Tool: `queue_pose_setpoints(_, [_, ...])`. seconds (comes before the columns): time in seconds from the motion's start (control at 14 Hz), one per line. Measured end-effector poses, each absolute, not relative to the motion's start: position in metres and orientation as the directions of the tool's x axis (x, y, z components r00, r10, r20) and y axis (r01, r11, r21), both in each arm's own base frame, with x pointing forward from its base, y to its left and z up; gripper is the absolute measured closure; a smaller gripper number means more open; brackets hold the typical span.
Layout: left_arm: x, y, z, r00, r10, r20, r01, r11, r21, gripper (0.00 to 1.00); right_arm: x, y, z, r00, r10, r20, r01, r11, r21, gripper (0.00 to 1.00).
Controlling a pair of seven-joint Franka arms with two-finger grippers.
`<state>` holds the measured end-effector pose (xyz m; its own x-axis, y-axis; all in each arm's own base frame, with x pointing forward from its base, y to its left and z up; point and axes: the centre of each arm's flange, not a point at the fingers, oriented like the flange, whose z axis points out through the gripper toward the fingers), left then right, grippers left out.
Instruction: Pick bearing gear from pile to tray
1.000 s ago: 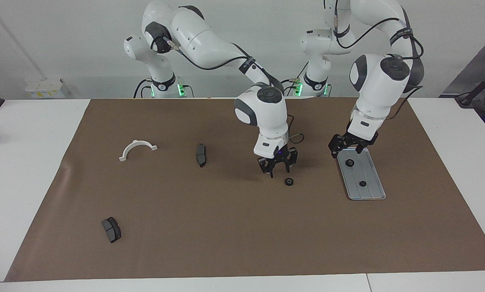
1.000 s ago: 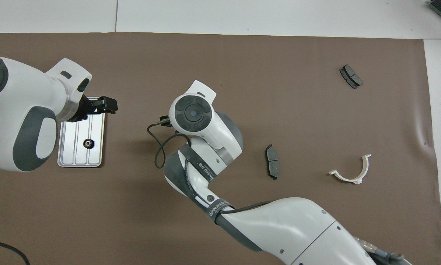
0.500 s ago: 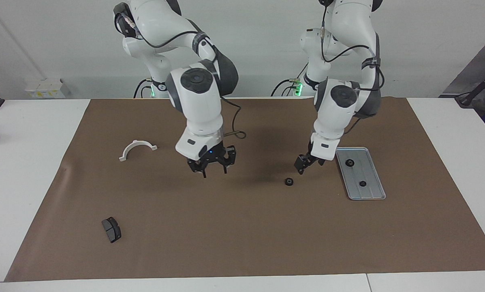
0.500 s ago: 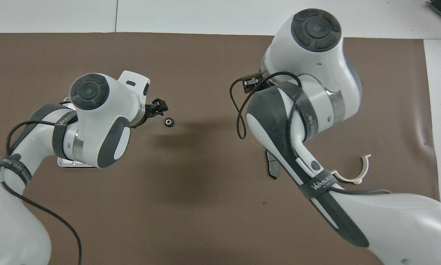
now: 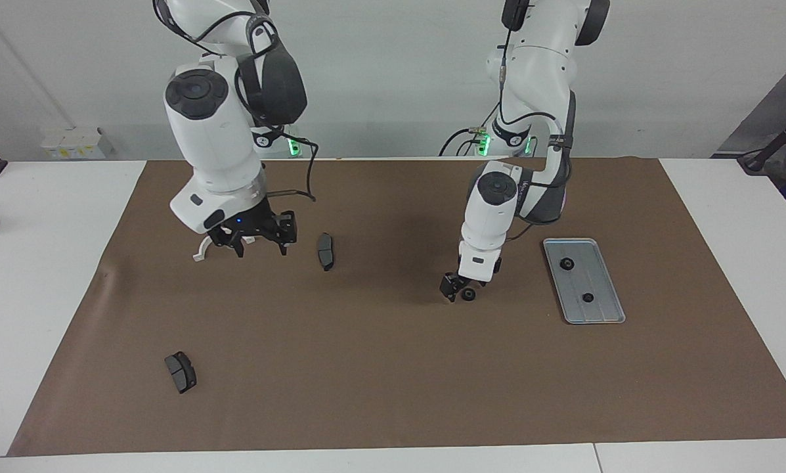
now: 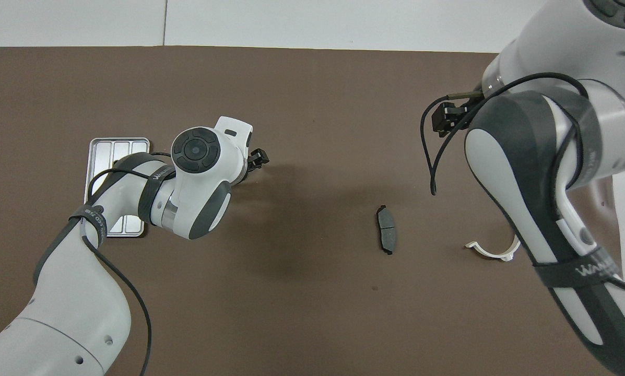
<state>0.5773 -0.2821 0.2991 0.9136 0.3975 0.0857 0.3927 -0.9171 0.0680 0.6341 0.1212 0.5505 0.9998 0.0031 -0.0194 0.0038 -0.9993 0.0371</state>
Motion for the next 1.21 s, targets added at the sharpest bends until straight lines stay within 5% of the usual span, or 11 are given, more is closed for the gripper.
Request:
queue_pose_setpoints(0.14, [0.579,-0.280,0.300,0.912,0.400,0.089,0.395,-0.916,0.069,0.21,0.612,0.107,0.563,0.999,-0.015,-0.045,-0.013,-0.999,0.049,0.15])
queue_pose_setpoints(0.36, [0.581,-0.278,0.300,0.914,0.392,0.104,0.387,-0.920,0.064,0.37,0.584,0.096,0.580,0.997,-0.030,-0.071,-0.026,-0.998,0.062,0.09])
queue_pose_setpoints(0.57, [0.581,-0.278,0.297,0.916,0.387,0.110,0.382,-0.922,0.062,0.41,0.563,0.080,0.608,0.996,-0.055,-0.066,-0.051,-0.996,0.067,0.03])
queue_pose_setpoints(0.93, [0.581,-0.277,0.297,0.916,0.383,0.115,0.379,-0.923,0.060,0.65,0.544,0.052,0.640,0.992,-0.116,-0.041,-0.118,-0.993,-0.026,0.02])
queue_pose_setpoints(1.21, [0.581,-0.277,0.297,0.917,0.383,0.114,0.378,-0.924,0.058,0.65,0.539,0.041,0.633,0.989,-0.138,-0.060,-0.140,-0.990,-0.021,0.00])
